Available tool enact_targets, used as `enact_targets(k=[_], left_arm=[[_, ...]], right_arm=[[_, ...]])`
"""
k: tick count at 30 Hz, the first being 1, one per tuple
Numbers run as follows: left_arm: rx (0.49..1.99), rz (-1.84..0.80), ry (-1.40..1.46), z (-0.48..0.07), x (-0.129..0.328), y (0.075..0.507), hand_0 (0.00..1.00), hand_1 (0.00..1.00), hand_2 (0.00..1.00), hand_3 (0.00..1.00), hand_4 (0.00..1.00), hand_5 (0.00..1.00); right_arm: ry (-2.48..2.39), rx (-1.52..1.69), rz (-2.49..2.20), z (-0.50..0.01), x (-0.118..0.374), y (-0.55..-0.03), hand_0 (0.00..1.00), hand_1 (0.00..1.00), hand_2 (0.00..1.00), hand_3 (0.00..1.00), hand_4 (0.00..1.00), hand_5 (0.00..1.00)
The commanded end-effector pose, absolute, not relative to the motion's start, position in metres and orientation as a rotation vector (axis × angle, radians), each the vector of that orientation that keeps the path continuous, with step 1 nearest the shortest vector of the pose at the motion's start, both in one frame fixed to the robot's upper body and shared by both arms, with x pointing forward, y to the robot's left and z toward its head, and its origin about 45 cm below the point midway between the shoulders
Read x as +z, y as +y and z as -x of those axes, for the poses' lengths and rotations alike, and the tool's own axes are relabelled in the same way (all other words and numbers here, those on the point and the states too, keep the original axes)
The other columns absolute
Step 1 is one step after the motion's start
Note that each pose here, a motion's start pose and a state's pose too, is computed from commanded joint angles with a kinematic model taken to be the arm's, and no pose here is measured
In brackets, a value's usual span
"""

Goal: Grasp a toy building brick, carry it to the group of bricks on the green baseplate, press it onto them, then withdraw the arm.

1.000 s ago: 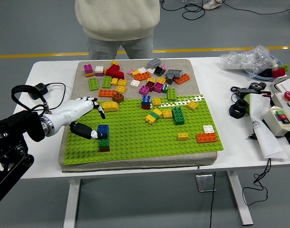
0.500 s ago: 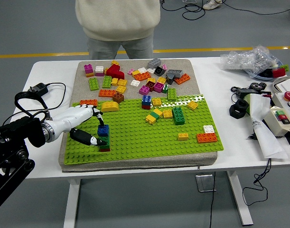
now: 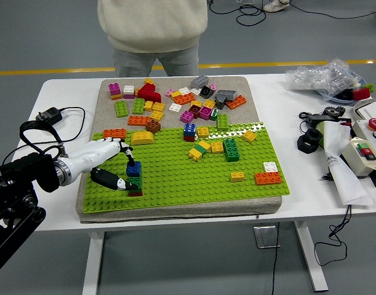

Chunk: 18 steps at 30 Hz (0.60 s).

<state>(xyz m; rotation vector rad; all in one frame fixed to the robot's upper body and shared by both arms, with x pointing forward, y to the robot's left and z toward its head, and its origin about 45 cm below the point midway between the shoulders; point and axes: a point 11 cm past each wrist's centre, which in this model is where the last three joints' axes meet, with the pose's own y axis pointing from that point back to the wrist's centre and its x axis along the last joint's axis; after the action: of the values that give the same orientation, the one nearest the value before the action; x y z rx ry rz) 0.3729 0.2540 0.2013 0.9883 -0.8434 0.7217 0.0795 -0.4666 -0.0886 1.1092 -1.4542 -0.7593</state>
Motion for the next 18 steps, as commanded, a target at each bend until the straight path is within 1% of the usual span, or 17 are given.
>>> enact_targets(k=[18], left_arm=[[0.716,-0.989,-0.822,-0.3725,0.1932,0.2513,0.998,0.998,0.898,0.601,0.998,0.495]], right_arm=[[-1.46,-0.76,-1.107,-0.0801,-0.0883,-0.467,0.77,0.686,0.737,0.76,0.998,0.765]])
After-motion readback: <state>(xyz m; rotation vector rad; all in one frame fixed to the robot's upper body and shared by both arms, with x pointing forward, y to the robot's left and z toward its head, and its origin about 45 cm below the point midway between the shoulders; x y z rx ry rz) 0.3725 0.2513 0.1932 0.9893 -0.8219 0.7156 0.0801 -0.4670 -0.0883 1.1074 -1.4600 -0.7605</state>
